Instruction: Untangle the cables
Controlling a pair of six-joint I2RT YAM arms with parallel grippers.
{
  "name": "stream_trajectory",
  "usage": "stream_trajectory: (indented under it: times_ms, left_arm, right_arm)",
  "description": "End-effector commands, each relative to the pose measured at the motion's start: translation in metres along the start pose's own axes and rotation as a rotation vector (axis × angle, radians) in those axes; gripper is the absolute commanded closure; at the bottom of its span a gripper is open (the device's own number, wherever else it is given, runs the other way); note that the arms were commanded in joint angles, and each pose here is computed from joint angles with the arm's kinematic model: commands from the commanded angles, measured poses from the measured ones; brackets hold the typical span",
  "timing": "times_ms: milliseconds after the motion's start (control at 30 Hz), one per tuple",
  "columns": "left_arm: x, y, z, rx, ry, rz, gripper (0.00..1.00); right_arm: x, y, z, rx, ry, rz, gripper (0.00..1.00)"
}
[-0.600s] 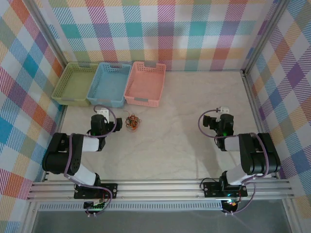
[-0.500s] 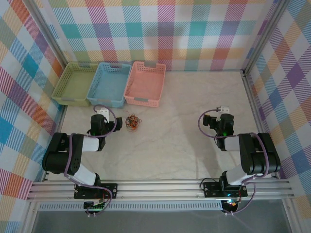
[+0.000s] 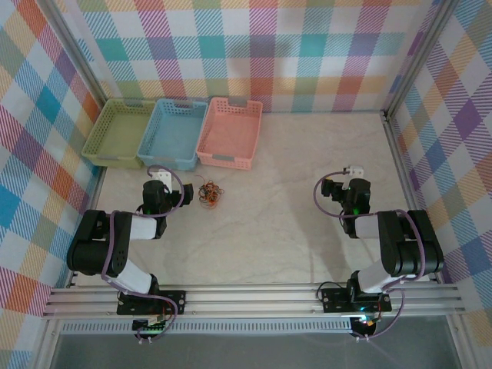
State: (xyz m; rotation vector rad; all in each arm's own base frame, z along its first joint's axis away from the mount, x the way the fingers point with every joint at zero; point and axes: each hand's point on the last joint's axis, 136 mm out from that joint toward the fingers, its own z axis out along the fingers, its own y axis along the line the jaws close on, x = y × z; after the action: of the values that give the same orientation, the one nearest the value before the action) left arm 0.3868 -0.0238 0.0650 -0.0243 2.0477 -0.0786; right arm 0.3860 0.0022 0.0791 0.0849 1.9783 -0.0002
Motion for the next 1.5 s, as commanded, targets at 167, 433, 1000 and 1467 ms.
stream_trajectory:
  times_ms: [167, 433, 1000, 1467]
  left_arm:
    - [-0.018, 0.003, 0.004, 0.004, -0.051, -0.006, 0.0]
    - [-0.017, 0.003, 0.004, 0.005, -0.05, -0.008, 0.0]
    - [-0.018, 0.003, 0.004, 0.006, -0.053, -0.007, 0.0]
    - [-0.089, -0.01, -0.064, -0.04, -0.15, -0.146, 0.0]
  right_arm:
    - [-0.017, 0.001, 0.003, 0.003, -0.054, 0.006, 0.0]
    - [-0.016, 0.002, 0.004, 0.003, -0.053, 0.005, 0.0]
    - [-0.017, 0.001, 0.003, 0.003, -0.055, 0.005, 0.0]
    - [-0.018, 0.001, 0.002, 0.006, -0.062, 0.006, 0.0]
